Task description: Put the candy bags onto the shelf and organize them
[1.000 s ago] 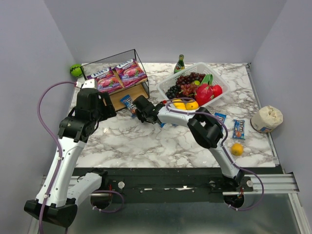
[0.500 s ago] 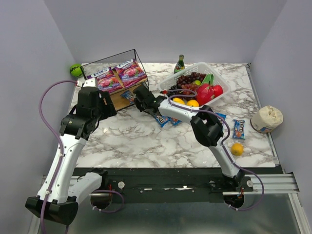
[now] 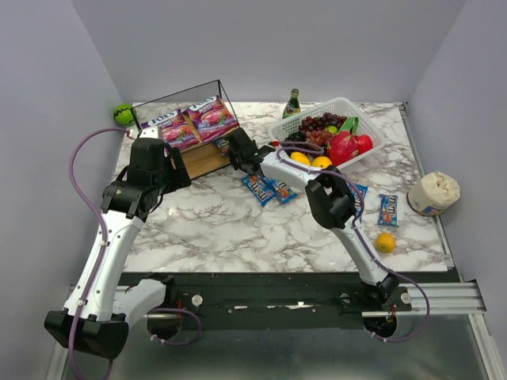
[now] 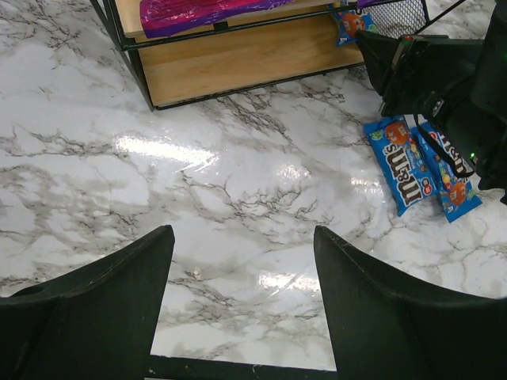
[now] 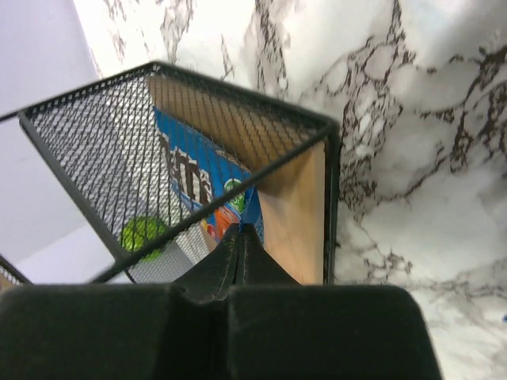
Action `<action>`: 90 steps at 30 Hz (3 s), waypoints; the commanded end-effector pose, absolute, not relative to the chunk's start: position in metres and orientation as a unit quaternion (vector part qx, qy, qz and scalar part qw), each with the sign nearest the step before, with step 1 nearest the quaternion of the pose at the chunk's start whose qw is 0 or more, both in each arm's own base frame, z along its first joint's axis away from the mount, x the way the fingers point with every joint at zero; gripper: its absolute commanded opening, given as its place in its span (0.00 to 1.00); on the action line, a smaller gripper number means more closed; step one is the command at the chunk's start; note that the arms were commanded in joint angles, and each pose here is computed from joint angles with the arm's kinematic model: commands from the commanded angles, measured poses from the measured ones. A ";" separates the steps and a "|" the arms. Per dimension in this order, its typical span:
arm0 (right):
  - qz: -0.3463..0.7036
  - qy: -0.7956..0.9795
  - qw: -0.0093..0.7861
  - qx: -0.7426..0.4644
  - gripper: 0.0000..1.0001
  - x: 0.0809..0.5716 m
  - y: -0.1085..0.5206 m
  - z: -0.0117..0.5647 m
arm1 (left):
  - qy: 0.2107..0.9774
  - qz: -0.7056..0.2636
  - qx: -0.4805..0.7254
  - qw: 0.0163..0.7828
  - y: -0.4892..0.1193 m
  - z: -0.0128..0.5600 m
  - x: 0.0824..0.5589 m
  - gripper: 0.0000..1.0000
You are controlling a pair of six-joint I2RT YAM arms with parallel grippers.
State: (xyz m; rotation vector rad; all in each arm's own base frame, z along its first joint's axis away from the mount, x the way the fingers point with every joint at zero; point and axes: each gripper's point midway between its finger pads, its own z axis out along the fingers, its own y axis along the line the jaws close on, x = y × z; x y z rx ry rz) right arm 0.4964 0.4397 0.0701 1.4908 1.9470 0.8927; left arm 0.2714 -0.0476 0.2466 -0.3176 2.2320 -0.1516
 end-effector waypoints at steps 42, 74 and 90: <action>0.296 0.806 0.281 0.429 0.66 0.393 0.393 0.118 | 0.885 -0.110 -0.111 0.438 -0.056 0.244 0.265 0.84; 0.231 0.844 0.281 0.394 0.73 0.299 0.276 0.051 | 0.886 -0.131 -0.110 0.430 -0.066 0.232 0.259 0.99; 0.242 0.866 0.257 0.355 0.59 0.319 0.298 0.021 | 0.888 -0.113 -0.107 0.433 -0.060 0.236 0.258 0.99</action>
